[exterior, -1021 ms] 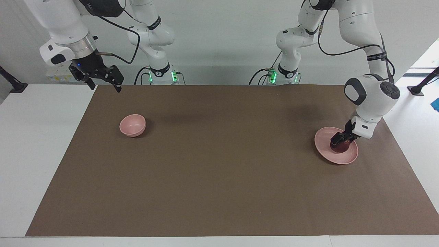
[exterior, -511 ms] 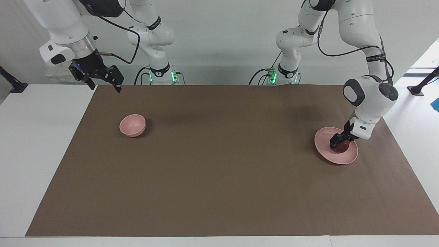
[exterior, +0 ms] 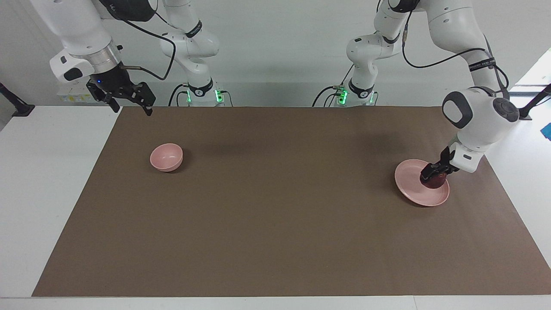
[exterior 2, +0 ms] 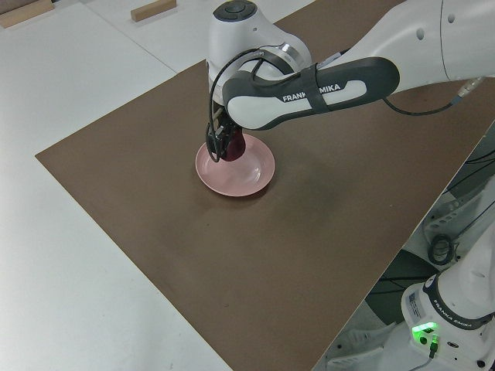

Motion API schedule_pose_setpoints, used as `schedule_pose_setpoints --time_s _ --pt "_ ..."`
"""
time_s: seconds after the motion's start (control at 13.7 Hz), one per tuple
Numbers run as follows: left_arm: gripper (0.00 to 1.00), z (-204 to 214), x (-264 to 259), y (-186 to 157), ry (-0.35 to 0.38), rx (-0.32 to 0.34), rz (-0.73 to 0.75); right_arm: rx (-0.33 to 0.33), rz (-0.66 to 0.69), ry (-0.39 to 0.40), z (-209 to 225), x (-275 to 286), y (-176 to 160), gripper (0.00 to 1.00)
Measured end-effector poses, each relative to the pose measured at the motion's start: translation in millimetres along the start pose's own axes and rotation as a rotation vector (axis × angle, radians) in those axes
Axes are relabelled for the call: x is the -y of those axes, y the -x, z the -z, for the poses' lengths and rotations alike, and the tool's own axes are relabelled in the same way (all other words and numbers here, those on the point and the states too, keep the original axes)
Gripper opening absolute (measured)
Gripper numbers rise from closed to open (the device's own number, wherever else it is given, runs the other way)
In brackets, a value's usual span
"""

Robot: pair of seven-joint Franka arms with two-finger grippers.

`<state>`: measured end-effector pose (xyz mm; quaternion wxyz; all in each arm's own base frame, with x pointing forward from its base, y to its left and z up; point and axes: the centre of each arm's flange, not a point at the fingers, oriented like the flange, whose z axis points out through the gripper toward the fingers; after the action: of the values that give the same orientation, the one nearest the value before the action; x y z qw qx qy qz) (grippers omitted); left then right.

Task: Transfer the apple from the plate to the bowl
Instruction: 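Lift the apple with the left gripper while the right gripper reaches forward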

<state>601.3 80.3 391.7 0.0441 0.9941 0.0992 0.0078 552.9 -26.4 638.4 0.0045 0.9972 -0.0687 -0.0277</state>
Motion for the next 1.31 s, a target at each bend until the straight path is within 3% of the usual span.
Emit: schedule_pose_setpoints --time_s 0.51,0.8,1.02,1.17,1.31 --pt "0.78 78 -31 2 0.203 -0.071 0.099 0.0 0.001 0.0 0 0 0 1.0" --pt "0.78 116 -54 20 0.382 -0.053 0.182 -0.04 0.032 -0.006 -16 14 3 1.0" --pt "0.78 130 -69 26 0.473 -0.044 0.207 -0.001 0.086 -0.013 -43 36 14 1.0" --pt "0.78 141 -84 33 0.514 -0.037 0.196 0.046 0.109 -0.084 -60 57 22 1.0" --pt "0.78 154 -94 40 0.589 -0.026 0.204 0.099 0.098 -0.208 -78 69 30 1.0"
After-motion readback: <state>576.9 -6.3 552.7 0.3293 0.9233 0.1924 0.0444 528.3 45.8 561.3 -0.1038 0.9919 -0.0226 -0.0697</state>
